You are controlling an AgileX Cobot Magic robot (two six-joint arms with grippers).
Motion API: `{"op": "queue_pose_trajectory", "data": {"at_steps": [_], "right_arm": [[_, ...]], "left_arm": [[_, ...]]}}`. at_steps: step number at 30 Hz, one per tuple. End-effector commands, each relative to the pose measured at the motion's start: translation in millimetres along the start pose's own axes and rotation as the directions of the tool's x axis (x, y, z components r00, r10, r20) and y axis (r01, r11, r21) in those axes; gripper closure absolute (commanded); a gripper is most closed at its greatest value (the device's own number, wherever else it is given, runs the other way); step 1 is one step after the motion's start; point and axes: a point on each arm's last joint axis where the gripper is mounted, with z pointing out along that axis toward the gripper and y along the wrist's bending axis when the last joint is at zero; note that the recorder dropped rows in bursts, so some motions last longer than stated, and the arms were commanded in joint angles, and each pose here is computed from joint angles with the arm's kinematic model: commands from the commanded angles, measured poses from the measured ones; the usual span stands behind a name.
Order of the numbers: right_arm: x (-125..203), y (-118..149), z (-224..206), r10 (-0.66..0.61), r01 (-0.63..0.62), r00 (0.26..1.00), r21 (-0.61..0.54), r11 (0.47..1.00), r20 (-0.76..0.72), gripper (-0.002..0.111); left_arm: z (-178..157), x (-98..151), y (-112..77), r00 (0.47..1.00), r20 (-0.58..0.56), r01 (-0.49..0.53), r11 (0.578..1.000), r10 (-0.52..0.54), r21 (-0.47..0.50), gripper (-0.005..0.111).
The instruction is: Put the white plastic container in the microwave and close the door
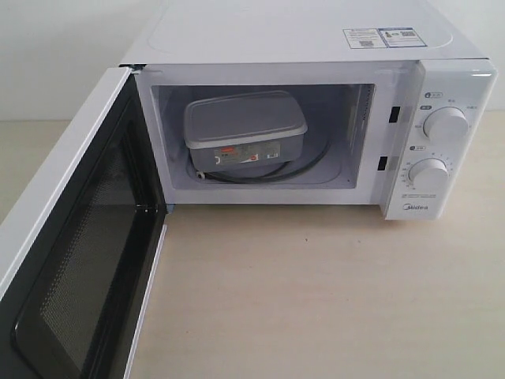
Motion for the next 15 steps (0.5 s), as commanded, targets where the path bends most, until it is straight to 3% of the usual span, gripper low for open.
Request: {"op": "queue_pose_trajectory", "data": {"at_steps": [1,15], "right_arm": [[0.2,-0.5,-0.3,0.006,-0.006,1.0,0.006,1.0,0.002,0.108],[0.2,-0.5,-0.3,0.008,-0.008,1.0,0.006,1.0,0.002,0.108]], "left_arm": [[0.1,1.0,-0.1,1.0,0.0,0.012,1.0,-0.012,0.0,0.103],[0.1,1.0,-0.1,1.0,0.0,0.012,1.0,-0.012,0.0,0.103]]}}
